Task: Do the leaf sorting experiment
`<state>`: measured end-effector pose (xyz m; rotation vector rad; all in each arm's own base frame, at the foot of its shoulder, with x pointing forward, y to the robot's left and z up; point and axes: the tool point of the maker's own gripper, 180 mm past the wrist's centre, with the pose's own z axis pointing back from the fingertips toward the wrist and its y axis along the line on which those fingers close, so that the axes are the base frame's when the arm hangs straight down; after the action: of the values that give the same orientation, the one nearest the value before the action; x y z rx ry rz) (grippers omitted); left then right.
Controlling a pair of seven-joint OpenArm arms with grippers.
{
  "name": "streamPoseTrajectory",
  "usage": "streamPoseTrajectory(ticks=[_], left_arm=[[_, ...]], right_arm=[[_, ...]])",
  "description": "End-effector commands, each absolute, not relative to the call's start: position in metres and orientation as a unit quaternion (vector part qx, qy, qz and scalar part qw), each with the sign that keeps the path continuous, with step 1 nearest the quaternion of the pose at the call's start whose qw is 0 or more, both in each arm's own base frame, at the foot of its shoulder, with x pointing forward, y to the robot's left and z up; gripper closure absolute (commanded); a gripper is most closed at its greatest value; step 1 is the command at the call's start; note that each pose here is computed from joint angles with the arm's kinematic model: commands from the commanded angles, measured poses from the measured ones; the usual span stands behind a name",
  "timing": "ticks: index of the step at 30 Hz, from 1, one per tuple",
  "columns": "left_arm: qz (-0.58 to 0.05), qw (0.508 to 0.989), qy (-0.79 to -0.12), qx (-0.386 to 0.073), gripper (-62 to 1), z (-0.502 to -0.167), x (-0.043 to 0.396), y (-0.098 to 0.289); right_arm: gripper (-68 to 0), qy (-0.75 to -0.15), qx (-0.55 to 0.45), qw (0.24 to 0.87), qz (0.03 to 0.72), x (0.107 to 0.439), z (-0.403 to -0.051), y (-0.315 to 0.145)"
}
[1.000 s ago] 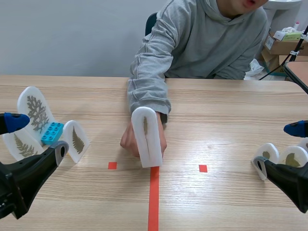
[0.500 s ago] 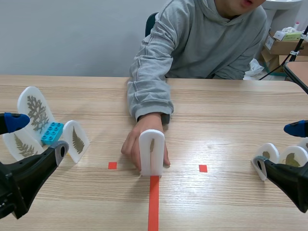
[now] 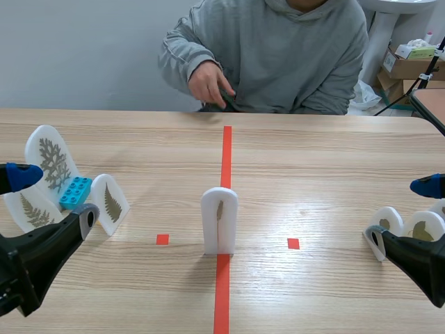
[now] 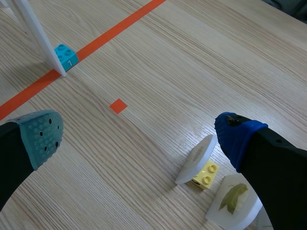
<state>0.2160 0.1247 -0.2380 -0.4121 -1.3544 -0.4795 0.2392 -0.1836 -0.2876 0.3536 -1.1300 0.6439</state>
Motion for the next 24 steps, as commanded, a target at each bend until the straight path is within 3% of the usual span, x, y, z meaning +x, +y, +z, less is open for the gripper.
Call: streamPoseTrajectory(ticks=[1, 24], left_arm=[[-0.217, 0.721, -0.629, -0.195, -60.2, -0.2278, 0.2175, 0.1188], [-0.217, 0.721, -0.629, -0.195, -60.2, -0.2278, 0.2175, 0.1188]], right_arm=[[-67.9, -0.54, 0.166, 0.768, 0.301, 0.245, -0.2738, -0.1835], [-67.9, -0.538, 0.164, 0.77, 0.302, 0.2453, -0.2747, -0.1839]])
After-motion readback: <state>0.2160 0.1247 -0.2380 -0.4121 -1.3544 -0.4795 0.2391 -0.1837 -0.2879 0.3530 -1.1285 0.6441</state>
